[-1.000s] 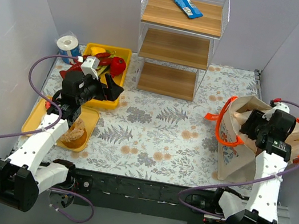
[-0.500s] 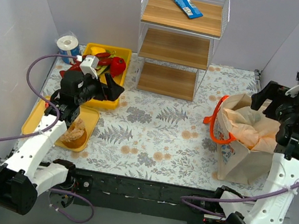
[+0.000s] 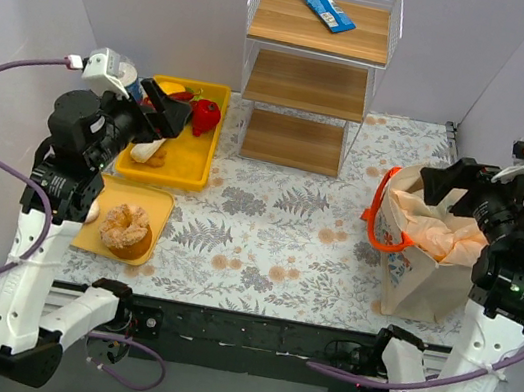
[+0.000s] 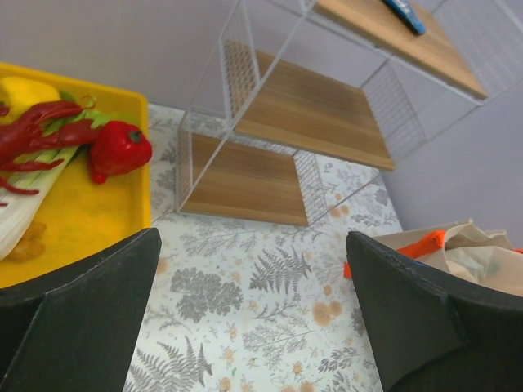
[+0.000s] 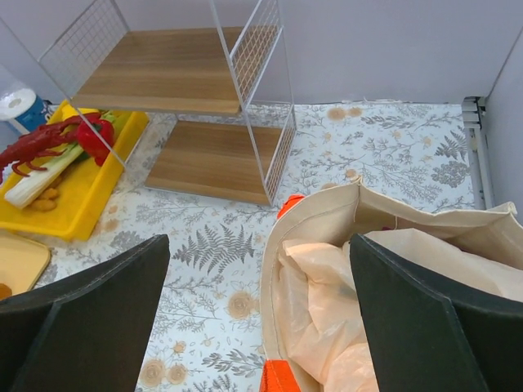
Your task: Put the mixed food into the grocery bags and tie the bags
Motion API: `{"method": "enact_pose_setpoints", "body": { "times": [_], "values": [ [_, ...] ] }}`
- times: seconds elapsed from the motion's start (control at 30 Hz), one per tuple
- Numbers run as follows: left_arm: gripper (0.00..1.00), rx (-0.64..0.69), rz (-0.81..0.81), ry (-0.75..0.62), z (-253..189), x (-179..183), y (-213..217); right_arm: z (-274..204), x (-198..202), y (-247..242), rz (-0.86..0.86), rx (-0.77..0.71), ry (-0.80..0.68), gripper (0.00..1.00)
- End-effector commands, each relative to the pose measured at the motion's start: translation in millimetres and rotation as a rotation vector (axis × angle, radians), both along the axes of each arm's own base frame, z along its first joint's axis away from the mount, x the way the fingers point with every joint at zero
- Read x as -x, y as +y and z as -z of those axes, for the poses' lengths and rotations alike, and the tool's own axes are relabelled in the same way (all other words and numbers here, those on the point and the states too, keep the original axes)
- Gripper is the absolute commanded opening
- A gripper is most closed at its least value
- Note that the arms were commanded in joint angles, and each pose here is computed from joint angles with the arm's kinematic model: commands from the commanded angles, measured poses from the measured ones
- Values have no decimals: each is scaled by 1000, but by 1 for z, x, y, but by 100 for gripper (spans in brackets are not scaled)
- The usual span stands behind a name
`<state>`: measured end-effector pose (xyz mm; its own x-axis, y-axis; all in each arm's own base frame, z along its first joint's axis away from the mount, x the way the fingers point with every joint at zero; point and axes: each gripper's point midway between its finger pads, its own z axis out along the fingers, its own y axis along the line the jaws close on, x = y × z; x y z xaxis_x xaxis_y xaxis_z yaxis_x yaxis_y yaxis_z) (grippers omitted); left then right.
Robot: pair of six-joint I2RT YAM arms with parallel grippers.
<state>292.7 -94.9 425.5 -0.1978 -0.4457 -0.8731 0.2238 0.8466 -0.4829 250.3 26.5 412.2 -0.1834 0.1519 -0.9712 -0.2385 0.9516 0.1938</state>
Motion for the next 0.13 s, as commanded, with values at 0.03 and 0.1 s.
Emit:
{"method": "enact_pose_setpoints", "body": {
  "times": [0.03,0.1],
  "values": [
    [98,-57,-76,117,35,3,15,-8,-4,4,-32,-3,-54,98],
    [98,-60,-77,118,35,5,16,-8,-4,5,-35,-2,-57,98]
  ]
}}
